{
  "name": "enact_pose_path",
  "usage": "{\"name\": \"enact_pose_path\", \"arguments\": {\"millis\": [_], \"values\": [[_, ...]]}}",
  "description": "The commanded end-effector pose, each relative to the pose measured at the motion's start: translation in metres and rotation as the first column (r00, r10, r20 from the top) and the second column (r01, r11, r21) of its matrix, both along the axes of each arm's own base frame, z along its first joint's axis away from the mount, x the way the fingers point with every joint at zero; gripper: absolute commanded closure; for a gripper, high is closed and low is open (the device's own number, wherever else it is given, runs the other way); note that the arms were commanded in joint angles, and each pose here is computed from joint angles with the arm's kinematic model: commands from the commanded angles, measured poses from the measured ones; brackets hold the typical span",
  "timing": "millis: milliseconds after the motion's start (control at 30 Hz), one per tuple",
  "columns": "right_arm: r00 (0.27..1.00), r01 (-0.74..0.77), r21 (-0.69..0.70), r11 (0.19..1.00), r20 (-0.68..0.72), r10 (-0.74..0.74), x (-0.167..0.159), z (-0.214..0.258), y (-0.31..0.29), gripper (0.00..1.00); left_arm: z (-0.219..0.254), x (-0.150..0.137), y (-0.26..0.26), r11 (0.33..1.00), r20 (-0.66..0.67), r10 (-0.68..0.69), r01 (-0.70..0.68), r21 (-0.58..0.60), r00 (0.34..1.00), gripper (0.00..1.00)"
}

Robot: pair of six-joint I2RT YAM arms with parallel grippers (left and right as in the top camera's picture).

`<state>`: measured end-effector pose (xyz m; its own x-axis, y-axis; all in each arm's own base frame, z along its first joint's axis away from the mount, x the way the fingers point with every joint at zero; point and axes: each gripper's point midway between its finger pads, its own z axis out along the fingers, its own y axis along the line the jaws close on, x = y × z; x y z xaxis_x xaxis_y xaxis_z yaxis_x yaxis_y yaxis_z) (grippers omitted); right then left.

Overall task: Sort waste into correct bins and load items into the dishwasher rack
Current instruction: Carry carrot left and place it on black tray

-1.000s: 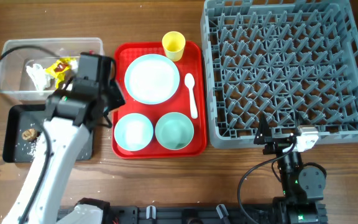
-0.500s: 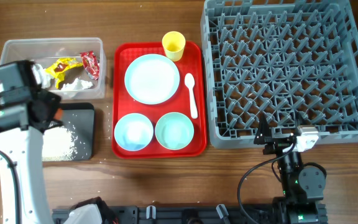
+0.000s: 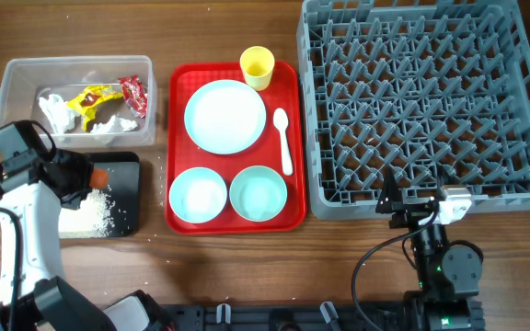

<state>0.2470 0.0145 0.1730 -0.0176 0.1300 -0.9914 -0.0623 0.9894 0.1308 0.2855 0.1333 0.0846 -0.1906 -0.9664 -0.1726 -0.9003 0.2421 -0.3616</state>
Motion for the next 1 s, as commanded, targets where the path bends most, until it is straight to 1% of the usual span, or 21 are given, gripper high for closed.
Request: {"name": "enact_pose_path", "arguments": {"millis": [0,167,233,300,367,467,500,567,600,667,733,767,867,967], "values": [[1.000,0.009,0.007,1.000,0.006,-0.009,0.000,0.001,-0.001,0.00,-0.014,-0.001,-0.004,0.998,0.013,0.045,-0.044,-0.048,0.999,0.96],[1.000,0.009,0.007,1.000,0.006,-0.009,0.000,0.001,-0.001,0.00,-0.029,-0.004,-0.006,0.991,0.009,0.112,-0.111,-0.081,0.994,0.96],[1.000,0.009,0.007,1.000,0.006,-0.009,0.000,0.001,-0.001,0.00,-0.035,-0.001,-0.004,0.991,0.019,0.113,-0.112,-0.076,0.993,0.94],[1.000,0.009,0.007,1.000,0.006,-0.009,0.000,0.001,-0.001,0.00,-0.042,0.003,-0.002,0.991,0.020,0.113,-0.111,-0.076,0.993,0.87],[1.000,0.009,0.007,1.000,0.006,-0.009,0.000,0.001,-0.001,0.00,-0.047,0.006,0.000,0.991,0.016,0.113,-0.111,-0.078,0.993,0.85],[1.000,0.009,0.007,1.000,0.006,-0.009,0.000,0.001,-0.001,0.00,-0.054,0.008,0.001,0.990,0.008,0.113,-0.112,-0.081,0.994,0.78],[1.000,0.009,0.007,1.000,0.006,-0.009,0.000,0.001,-0.001,0.00,-0.056,0.008,0.001,0.990,0.005,0.113,-0.112,-0.082,0.994,0.71],[1.000,0.009,0.007,1.000,0.006,-0.009,0.000,0.001,-0.001,0.00,-0.056,0.009,0.002,0.990,0.009,0.113,-0.112,-0.081,0.994,0.63],[1.000,0.009,0.007,1.000,0.006,-0.009,0.000,0.001,-0.001,0.00,-0.055,0.011,0.002,0.991,0.015,0.112,-0.111,-0.078,0.994,0.56],[1.000,0.009,0.007,1.000,0.006,-0.009,0.000,0.001,-0.001,0.00,-0.055,0.011,0.003,0.991,0.019,0.111,-0.109,-0.076,0.994,0.51],[1.000,0.009,0.007,1.000,0.006,-0.009,0.000,0.001,-0.001,0.00,-0.052,0.012,0.003,0.992,0.028,0.108,-0.106,-0.071,0.994,0.40],[1.000,0.009,0.007,1.000,0.006,-0.009,0.000,0.001,-0.001,0.00,-0.049,0.013,0.004,0.993,0.035,0.105,-0.102,-0.066,0.994,0.36],[1.000,0.009,0.007,1.000,0.006,-0.009,0.000,0.001,-0.001,0.00,-0.035,0.017,0.006,0.994,0.076,0.103,-0.100,-0.049,0.992,0.35],[1.000,0.009,0.007,1.000,0.006,-0.009,0.000,0.001,-0.001,0.00,0.003,0.025,0.009,0.999,0.173,0.037,-0.042,0.021,0.984,0.36]]}}
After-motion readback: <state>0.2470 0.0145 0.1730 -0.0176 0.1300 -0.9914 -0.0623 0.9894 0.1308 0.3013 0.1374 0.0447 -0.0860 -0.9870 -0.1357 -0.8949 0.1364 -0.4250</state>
